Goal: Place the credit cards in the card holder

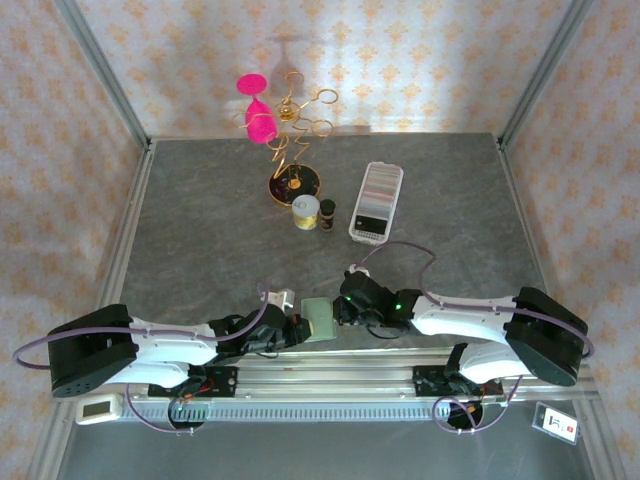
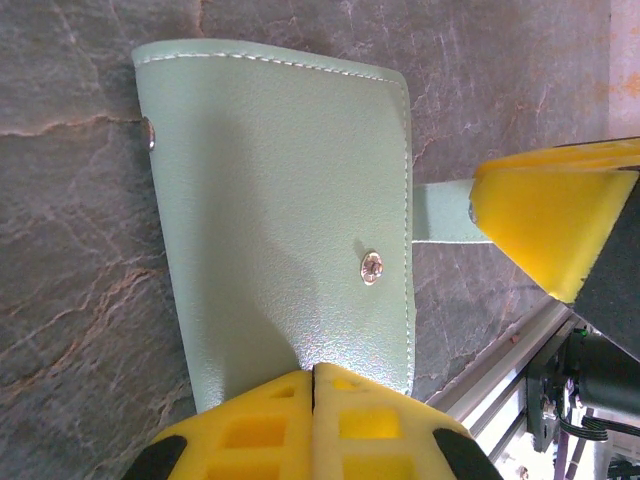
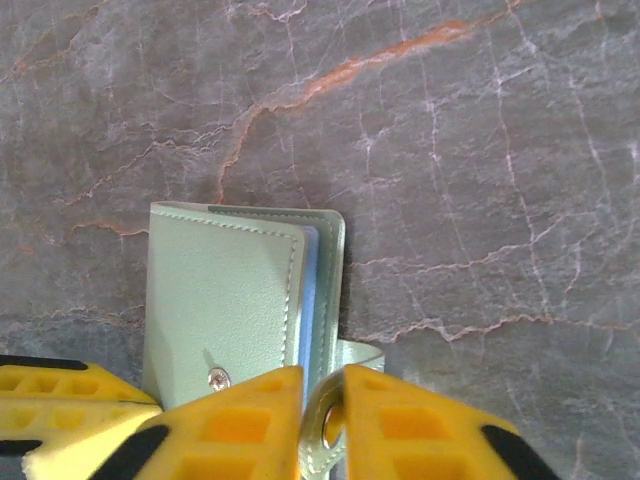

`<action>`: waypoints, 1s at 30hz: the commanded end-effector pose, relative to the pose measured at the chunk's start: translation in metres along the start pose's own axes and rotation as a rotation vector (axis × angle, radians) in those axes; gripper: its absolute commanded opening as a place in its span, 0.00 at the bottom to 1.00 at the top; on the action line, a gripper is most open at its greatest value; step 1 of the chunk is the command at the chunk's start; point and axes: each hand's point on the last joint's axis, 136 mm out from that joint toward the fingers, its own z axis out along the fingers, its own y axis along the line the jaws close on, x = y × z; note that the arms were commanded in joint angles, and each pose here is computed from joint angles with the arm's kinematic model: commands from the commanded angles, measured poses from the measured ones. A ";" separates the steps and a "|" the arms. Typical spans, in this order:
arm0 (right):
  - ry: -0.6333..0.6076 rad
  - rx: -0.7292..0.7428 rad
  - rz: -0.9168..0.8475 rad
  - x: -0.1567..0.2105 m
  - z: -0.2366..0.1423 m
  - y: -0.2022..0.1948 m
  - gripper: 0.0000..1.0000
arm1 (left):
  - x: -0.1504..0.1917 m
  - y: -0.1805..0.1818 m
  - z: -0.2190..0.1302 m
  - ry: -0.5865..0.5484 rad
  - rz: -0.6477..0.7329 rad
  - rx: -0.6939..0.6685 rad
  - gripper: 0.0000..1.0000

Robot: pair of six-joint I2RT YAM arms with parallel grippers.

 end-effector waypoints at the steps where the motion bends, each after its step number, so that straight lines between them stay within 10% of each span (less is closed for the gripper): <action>1: -0.024 0.010 -0.007 -0.007 -0.004 0.005 0.10 | -0.002 0.005 0.001 -0.013 0.015 -0.039 0.00; 8: -0.047 0.002 -0.001 -0.011 -0.010 0.006 0.23 | -0.002 0.005 0.002 -0.014 0.017 -0.040 0.00; 30: -0.070 -0.008 0.011 -0.014 -0.015 0.006 0.18 | 0.000 0.003 0.005 -0.001 0.021 -0.043 0.00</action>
